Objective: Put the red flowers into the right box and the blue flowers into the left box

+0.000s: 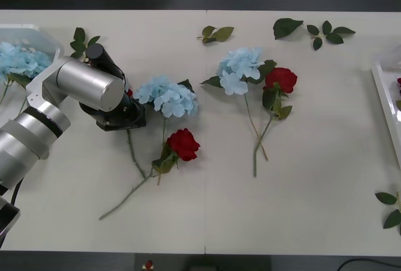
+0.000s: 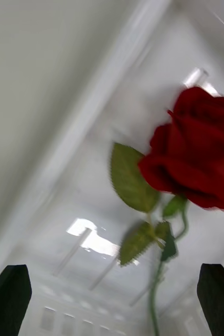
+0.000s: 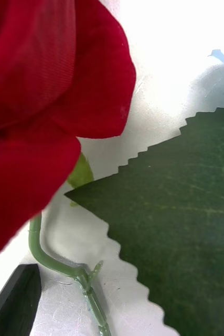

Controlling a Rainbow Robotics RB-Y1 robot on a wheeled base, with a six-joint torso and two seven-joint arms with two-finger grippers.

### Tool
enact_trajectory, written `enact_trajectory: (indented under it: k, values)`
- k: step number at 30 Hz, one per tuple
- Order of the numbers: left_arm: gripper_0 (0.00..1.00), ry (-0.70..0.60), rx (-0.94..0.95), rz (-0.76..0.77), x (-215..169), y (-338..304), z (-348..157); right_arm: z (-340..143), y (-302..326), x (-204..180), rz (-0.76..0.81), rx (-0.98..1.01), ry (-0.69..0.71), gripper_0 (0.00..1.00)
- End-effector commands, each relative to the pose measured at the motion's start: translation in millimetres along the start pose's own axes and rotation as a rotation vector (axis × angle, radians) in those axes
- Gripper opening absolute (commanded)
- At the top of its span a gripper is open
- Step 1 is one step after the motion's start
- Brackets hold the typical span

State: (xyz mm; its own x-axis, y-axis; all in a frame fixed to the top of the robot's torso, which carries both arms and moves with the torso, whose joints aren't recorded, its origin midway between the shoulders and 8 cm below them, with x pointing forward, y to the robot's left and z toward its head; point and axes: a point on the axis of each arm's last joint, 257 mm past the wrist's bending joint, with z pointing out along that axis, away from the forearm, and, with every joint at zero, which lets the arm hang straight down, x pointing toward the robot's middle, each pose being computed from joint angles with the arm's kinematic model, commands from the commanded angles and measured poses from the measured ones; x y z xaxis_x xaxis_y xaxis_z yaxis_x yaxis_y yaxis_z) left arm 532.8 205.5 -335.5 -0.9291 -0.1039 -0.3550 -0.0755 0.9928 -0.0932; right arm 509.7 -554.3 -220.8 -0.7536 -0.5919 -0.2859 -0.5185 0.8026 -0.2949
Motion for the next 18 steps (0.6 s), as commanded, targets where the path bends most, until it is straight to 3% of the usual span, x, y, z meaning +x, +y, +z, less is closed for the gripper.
enact_trajectory:
  k: [1, 4, 7, 10, 11, 18]
  values:
    - [0.74, -0.003, 0.0, -0.04, -5.4, 2.7, 2.8, -32.7, 29.4, -42.8, 0.07, -0.095, -0.066, 0.93]
    - [0.74, -0.003, 0.009, -0.045, -4.4, -0.4, 6.8, -48.8, 60.2, -67.5, 0.133, -0.185, -0.101, 0.92]
    - [0.62, -0.004, 0.013, -0.046, -4.4, -1.9, 7.6, -65.8, 89.6, -90.0, 0.233, -0.275, -0.133, 0.92]
    - [0.24, -0.003, 0.011, -0.046, -3.8, -1.2, 8.1, -81.3, 114.0, -109.7, 0.294, -0.34, -0.156, 0.92]
    - [0.02, -0.005, 0.011, -0.046, -4.6, -1.6, 7.7, -86.0, 124.2, -115.9, 0.318, -0.363, -0.156, 0.92]
    - [0.0, -0.01, 0.005, -0.031, -6.2, 1.1, 7.1, -94.9, 173.1, -151.0, 0.506, -0.453, -0.143, 0.92]
